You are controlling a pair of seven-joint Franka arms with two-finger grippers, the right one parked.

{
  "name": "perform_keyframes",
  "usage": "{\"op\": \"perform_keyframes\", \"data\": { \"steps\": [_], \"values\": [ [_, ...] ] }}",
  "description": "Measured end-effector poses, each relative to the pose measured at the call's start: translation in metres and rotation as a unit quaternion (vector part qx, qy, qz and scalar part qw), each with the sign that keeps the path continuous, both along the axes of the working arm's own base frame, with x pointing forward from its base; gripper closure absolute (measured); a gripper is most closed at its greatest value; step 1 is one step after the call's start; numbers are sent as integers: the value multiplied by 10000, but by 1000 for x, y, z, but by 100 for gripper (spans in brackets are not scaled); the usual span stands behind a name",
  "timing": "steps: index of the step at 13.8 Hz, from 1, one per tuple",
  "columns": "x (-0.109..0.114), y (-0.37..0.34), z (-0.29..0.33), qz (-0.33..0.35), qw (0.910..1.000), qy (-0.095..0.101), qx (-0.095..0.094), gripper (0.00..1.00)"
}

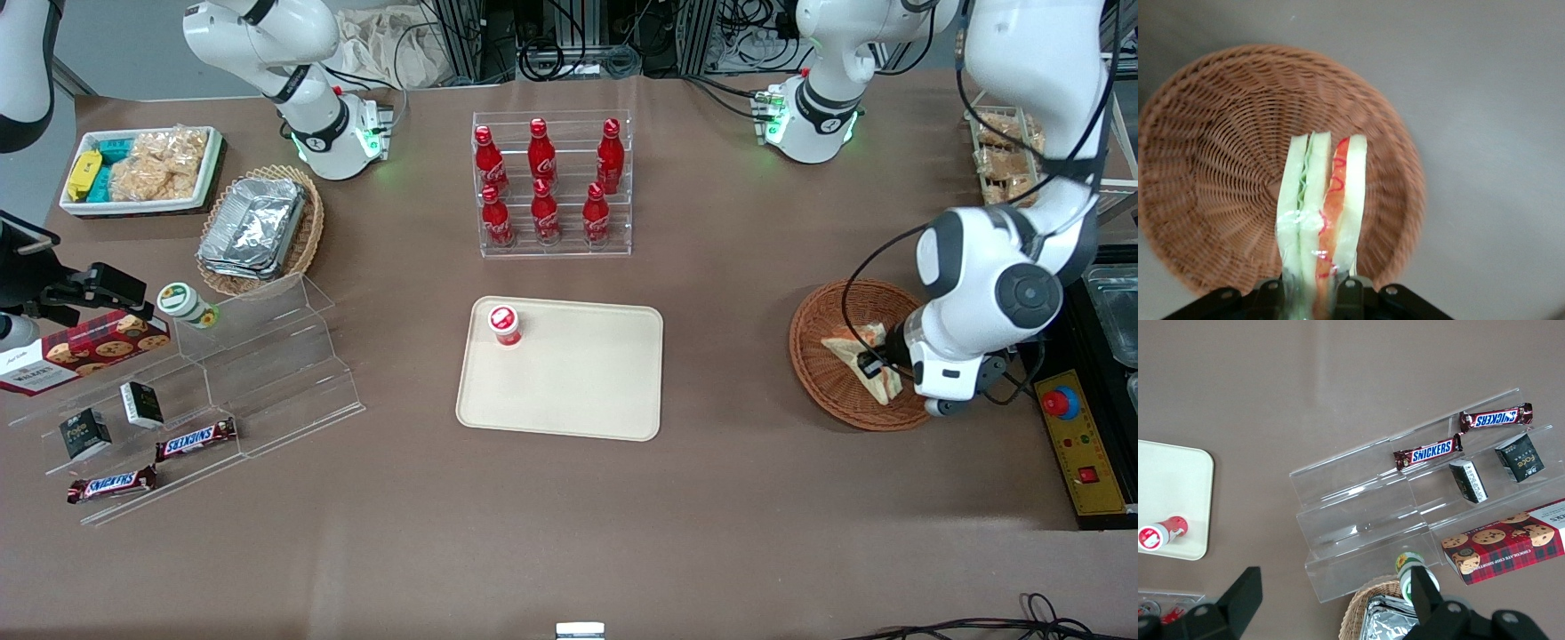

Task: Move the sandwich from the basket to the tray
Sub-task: 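Lift the sandwich and carry it over the cream tray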

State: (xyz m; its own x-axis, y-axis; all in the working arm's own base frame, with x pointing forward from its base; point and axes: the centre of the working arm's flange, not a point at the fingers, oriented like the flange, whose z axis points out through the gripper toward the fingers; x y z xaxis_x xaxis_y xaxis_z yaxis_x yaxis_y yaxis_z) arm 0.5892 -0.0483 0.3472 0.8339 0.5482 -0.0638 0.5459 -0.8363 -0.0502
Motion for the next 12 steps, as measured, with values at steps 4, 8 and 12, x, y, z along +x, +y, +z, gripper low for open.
{"op": "perform_keyframes", "data": {
  "steps": [4,8,12],
  "values": [
    [5,-83,126,-651,9979,-52,2,75],
    [-7,-170,176,-1277,9908,-439,-94,74],
    [-28,-248,169,-1817,9823,-437,-125,73]
  ]
}}
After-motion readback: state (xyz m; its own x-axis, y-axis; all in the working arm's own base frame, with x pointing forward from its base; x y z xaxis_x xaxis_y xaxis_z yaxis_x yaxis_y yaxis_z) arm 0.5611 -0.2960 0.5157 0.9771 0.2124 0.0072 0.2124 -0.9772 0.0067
